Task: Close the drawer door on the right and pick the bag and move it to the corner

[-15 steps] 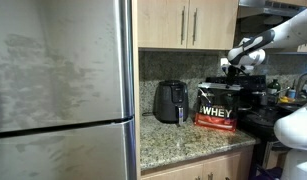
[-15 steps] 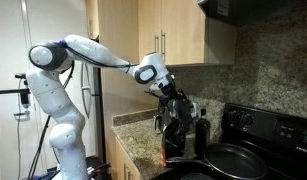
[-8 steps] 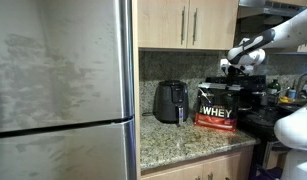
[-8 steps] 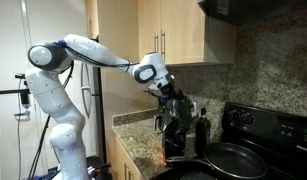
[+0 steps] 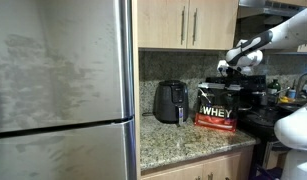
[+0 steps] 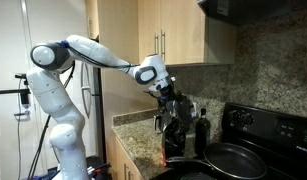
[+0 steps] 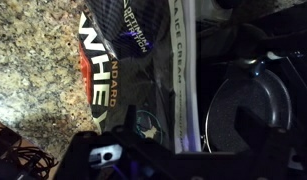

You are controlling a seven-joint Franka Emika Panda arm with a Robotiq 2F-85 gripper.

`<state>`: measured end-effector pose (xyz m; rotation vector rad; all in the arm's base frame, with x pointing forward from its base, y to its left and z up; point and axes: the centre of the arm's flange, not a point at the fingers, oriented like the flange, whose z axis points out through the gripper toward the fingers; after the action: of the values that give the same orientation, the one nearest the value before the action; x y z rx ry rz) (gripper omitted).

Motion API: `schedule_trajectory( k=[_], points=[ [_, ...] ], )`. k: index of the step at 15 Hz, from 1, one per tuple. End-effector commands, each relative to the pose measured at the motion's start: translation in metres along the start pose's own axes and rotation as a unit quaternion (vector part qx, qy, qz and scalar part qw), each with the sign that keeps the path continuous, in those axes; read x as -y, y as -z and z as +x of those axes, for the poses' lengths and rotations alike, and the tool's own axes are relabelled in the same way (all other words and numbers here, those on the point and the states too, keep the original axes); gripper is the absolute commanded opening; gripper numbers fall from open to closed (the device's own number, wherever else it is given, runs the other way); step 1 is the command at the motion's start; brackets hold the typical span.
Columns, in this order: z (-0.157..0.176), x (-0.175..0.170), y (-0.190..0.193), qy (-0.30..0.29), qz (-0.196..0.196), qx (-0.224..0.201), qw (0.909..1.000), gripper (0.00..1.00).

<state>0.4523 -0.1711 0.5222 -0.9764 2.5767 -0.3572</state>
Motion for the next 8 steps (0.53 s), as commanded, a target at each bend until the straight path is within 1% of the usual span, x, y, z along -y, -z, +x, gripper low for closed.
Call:
schedule_trajectory(
  k=[1,2,3,5,7,8],
  points=[
    [-0.008,0.009,-0.014,-0.007,-0.013,-0.012,0.9998,1.0],
    [-0.019,0.022,-0.036,-0.016,-0.025,-0.011,0.9995,1.0],
    [-0.022,0.031,-0.049,-0.021,-0.03,-0.005,0.9993,1.0],
    [-0.032,0.04,-0.07,-0.027,-0.039,-0.003,0.9988,1.0],
    [-0.037,0.049,-0.09,-0.034,-0.05,-0.011,0.9981,1.0],
    [-0.037,0.052,-0.09,-0.035,-0.061,-0.009,0.9975,0.75]
  ],
)
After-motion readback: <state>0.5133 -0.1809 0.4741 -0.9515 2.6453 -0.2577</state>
